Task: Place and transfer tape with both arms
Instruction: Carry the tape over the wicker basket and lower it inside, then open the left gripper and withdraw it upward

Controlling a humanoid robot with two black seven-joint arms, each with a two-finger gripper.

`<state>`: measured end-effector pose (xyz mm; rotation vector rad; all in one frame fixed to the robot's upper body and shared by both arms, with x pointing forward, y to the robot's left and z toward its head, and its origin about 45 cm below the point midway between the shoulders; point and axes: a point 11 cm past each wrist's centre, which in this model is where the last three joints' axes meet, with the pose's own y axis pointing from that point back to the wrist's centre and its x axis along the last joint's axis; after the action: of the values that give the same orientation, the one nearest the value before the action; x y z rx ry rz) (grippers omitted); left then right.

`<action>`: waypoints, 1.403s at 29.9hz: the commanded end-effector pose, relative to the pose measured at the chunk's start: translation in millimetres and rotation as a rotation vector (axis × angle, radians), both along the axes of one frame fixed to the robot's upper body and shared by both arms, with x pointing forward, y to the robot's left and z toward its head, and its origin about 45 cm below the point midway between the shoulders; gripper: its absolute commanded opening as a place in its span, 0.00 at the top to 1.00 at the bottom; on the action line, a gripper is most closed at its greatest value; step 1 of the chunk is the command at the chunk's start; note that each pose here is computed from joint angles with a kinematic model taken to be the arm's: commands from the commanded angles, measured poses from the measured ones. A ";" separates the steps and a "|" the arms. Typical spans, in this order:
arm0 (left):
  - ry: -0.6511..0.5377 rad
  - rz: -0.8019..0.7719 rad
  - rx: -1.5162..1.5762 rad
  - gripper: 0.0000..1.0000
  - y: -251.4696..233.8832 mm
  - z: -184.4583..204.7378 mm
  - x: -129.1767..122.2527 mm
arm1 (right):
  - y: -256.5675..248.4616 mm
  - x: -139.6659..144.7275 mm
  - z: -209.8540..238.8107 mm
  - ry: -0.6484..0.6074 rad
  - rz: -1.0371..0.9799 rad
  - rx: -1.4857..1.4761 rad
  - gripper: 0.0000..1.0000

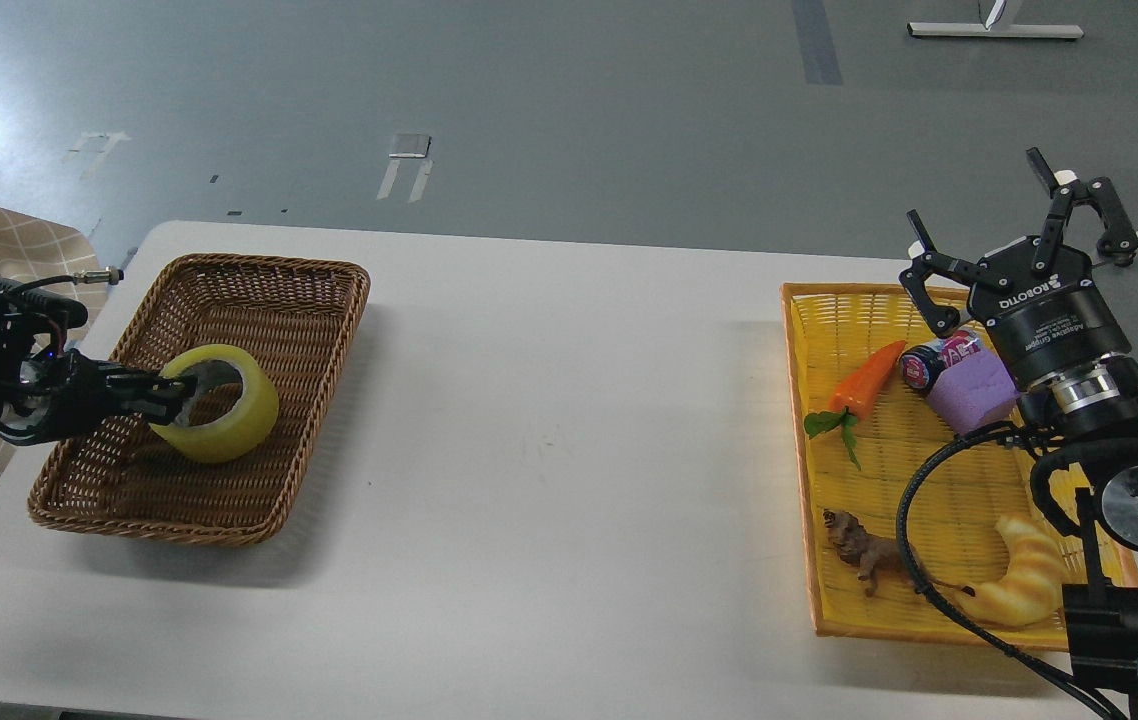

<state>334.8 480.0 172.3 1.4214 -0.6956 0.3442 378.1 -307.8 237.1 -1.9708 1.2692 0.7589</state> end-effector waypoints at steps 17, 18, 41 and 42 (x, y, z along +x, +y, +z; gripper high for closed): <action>-0.001 0.001 -0.002 0.56 0.7 -2.5 -1.6 | -1.2 -1.4 -2.7 0.007 -0.003 0.001 0.03; -0.001 0.001 -0.002 0.46 0.7 -2.5 -1.6 | -1.2 -1.4 -2.7 0.007 -0.003 0.001 0.04; -0.270 0.044 -0.426 0.21 -57.2 121.2 69.6 | -0.7 -0.5 1.0 -0.003 -0.001 -0.001 0.03; -0.305 0.047 -0.465 0.20 -60.3 140.3 76.7 | -0.8 -0.8 0.5 -0.001 -0.002 -0.001 0.04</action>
<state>395.9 427.8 275.3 1.0391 -0.7436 0.6502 377.4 -308.7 237.7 -1.9699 1.2701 0.7559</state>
